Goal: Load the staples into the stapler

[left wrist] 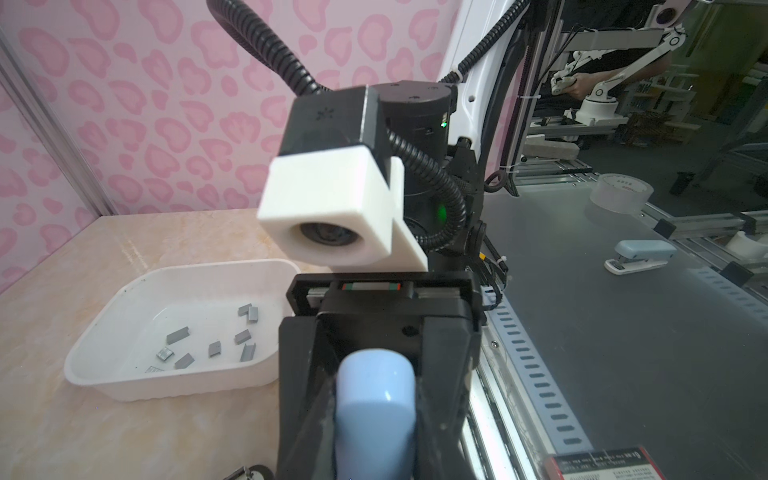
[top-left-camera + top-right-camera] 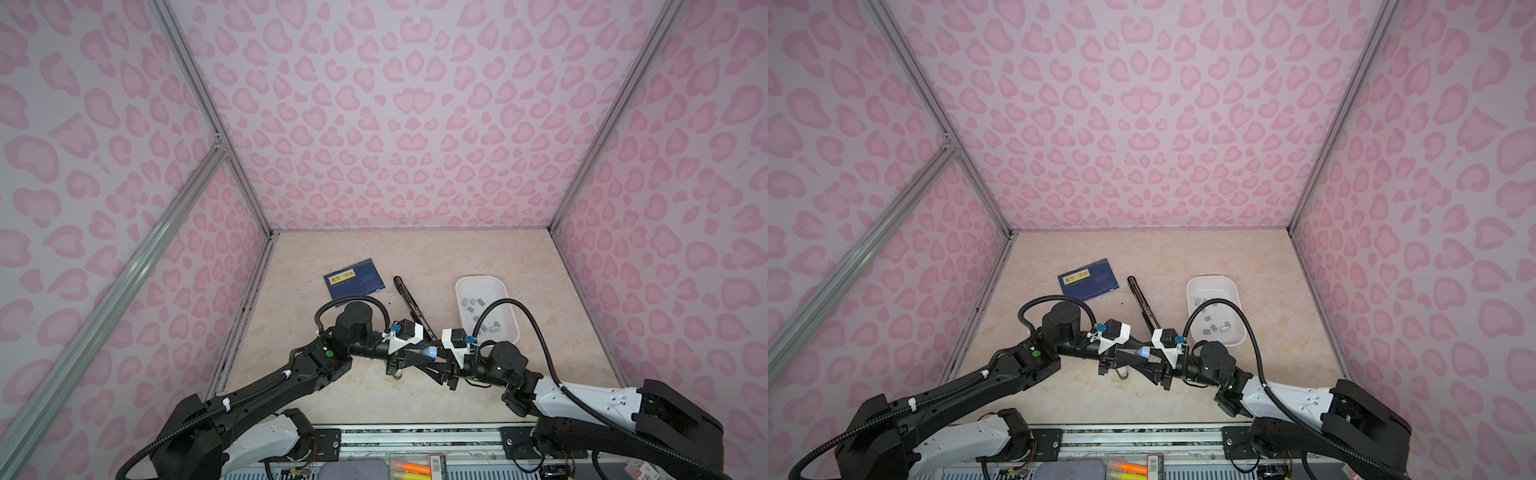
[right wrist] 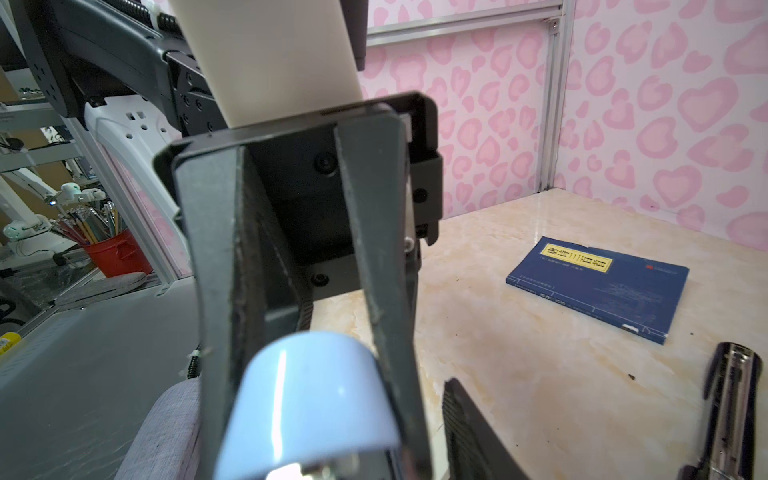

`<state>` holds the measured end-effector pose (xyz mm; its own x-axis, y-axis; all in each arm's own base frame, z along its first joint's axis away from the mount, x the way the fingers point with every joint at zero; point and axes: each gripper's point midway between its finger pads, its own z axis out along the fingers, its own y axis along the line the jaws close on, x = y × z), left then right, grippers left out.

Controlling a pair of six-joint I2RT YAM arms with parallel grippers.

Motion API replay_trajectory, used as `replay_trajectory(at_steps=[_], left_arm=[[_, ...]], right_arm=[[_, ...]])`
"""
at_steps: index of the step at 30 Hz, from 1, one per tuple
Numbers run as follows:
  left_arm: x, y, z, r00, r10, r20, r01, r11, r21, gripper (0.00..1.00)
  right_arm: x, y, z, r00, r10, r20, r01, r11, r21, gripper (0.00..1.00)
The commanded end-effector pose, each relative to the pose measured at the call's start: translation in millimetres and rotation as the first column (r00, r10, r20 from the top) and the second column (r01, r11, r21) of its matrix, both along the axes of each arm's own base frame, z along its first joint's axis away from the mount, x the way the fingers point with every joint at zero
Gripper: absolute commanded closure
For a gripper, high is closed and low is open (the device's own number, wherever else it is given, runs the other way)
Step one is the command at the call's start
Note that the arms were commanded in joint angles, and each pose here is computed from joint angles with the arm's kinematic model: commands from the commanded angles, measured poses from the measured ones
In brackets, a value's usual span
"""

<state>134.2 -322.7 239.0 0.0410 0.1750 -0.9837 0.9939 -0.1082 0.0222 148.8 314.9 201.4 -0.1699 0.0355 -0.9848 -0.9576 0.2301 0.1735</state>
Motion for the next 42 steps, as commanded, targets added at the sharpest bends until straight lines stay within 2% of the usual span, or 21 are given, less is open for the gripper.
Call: replay_trajectory(at_steps=[1,10,15,16,18,21,24,29,30,32,35,37,39,40,42], left_arm=[[-3,0,10,0.999,-0.021,0.029,0.022,0.999,-0.037,0.96],[-1,2,10,0.999,0.009,0.04,-0.007,0.999,-0.037,0.96],[3,5,13,0.998,0.05,0.048,-0.047,0.998,-0.044,0.95],[5,6,13,0.997,0.063,0.048,-0.061,0.997,-0.044,0.9],[8,7,14,0.994,0.094,0.048,-0.092,0.995,-0.046,0.69],[15,10,14,0.988,0.15,0.043,-0.148,0.988,-0.045,0.54],[25,16,18,0.97,0.24,0.03,-0.238,0.97,-0.05,0.47],[36,34,27,0.926,0.377,0.003,-0.376,0.924,-0.072,0.44],[40,41,30,0.906,0.423,-0.005,-0.422,0.902,-0.086,0.44],[56,59,30,0.827,0.56,-0.043,-0.561,0.822,-0.094,0.44],[88,101,14,0.606,0.789,-0.104,-0.795,0.605,-0.04,0.42],[99,132,-17,0.451,0.888,-0.094,-0.888,0.457,0.056,0.42],[103,156,-41,0.331,0.94,-0.08,-0.934,0.338,0.115,0.41],[104,166,-49,0.281,0.956,-0.079,-0.948,0.29,0.134,0.41],[101,179,-64,0.228,0.971,-0.075,-0.956,0.238,0.171,0.41]], right_arm=[[-3,4,8,0.999,0.029,0.014,-0.03,0.999,0.027,0.6],[-2,1,9,1.0,0.014,0.011,-0.015,0.999,0.033,0.81],[3,-2,8,1.0,-0.025,-0.003,0.025,0.999,0.023,0.85],[5,-3,8,0.999,-0.038,-0.008,0.038,0.999,0.02,0.86],[12,-5,5,0.996,-0.083,-0.03,0.083,0.997,-0.001,0.88],[18,-7,-1,0.99,-0.126,-0.06,0.124,0.992,-0.036,0.91],[26,-9,-9,0.976,-0.191,-0.103,0.184,0.98,-0.07,0.91],[30,-7,-31,0.947,-0.274,-0.169,0.247,0.955,-0.162,0.92],[30,-4,-37,0.94,-0.293,-0.173,0.257,0.945,-0.203,0.92],[30,2,-51,0.927,-0.328,-0.179,0.27,0.919,-0.289,0.93],[38,8,-74,0.889,-0.423,-0.174,0.314,0.841,-0.44,0.95],[48,8,-94,0.85,-0.5,-0.166,0.341,0.762,-0.551,0.96],[54,12,-115,0.836,-0.529,-0.145,0.329,0.694,-0.64,0.97],[55,14,-124,0.834,-0.533,-0.139,0.316,0.67,-0.672,0.97],[60,18,-141,0.825,-0.551,-0.123,0.3,0.612,-0.732,0.97]])
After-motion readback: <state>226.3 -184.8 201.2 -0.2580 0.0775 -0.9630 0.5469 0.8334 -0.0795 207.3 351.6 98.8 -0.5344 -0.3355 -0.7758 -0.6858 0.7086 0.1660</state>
